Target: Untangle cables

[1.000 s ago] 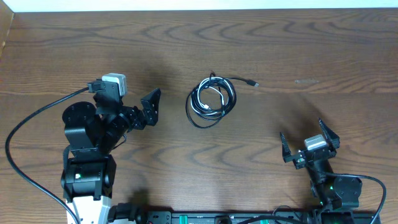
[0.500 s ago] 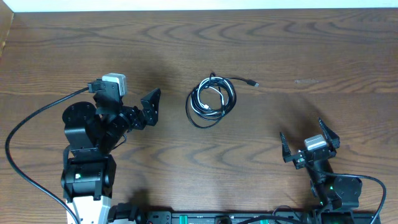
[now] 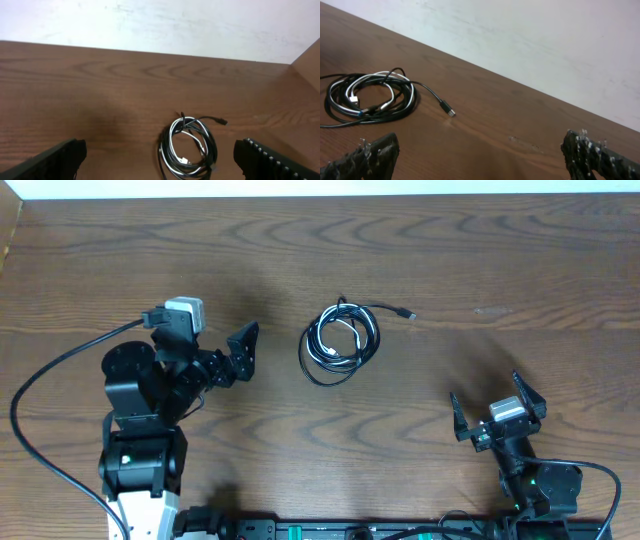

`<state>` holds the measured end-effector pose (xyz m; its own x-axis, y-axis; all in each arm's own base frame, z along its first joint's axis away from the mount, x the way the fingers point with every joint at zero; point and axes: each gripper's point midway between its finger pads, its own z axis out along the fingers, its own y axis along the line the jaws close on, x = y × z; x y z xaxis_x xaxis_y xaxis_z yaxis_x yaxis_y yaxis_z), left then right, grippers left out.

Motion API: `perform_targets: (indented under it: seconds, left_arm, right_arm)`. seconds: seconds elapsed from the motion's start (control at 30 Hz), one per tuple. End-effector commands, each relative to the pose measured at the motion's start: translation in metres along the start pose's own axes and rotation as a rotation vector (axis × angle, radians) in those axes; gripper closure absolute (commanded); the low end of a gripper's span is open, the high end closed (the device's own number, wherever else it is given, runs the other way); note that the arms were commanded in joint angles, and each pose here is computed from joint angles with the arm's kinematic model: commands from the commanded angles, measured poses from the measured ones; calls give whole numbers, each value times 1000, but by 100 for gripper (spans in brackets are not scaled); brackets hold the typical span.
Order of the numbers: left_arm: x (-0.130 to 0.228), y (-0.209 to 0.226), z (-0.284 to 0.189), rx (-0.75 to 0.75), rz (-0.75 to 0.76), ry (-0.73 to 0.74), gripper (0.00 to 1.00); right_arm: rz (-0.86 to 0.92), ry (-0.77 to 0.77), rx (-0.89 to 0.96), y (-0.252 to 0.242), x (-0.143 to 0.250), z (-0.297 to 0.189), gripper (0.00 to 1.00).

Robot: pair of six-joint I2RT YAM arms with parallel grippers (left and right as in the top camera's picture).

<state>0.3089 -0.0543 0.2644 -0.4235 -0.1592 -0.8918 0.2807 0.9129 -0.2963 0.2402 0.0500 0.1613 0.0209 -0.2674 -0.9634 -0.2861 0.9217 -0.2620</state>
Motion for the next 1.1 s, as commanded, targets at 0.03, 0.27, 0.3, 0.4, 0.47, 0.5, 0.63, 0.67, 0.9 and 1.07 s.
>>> perform_targets:
  seconds: [0.03, 0.27, 0.3, 0.4, 0.47, 0.5, 0.63, 0.67, 0.9, 1.07]
  left_arm:
    - [-2, 1, 5, 8, -14, 9, 0]
    - [2, 5, 11, 5, -25, 31, 0]
    - [2, 5, 11, 5, -25, 31, 0]
    - [2, 5, 11, 5, -25, 31, 0]
    - [2, 5, 11, 5, -25, 31, 0]
    - [2, 5, 11, 5, -25, 31, 0]
    - [2, 5, 11, 5, -25, 31, 0]
    - [2, 5, 11, 5, -25, 31, 0]
    - [2, 5, 11, 5, -25, 31, 0]
    - [2, 5, 11, 5, -25, 31, 0]
  right_arm:
    - [-2, 4, -7, 1, 1, 0, 1]
    - [-2, 4, -7, 1, 1, 0, 1]
    - [-2, 4, -7, 1, 1, 0, 1]
    - [-2, 4, -7, 1, 1, 0, 1]
    - [-2, 4, -7, 1, 1, 0, 1]
    - [-3, 4, -7, 1, 1, 0, 1]
    - [-2, 4, -7, 1, 1, 0, 1]
    - [-2, 4, -7, 1, 1, 0, 1]
    - [-2, 4, -7, 1, 1, 0, 1]
    - [-2, 4, -7, 1, 1, 0, 1]
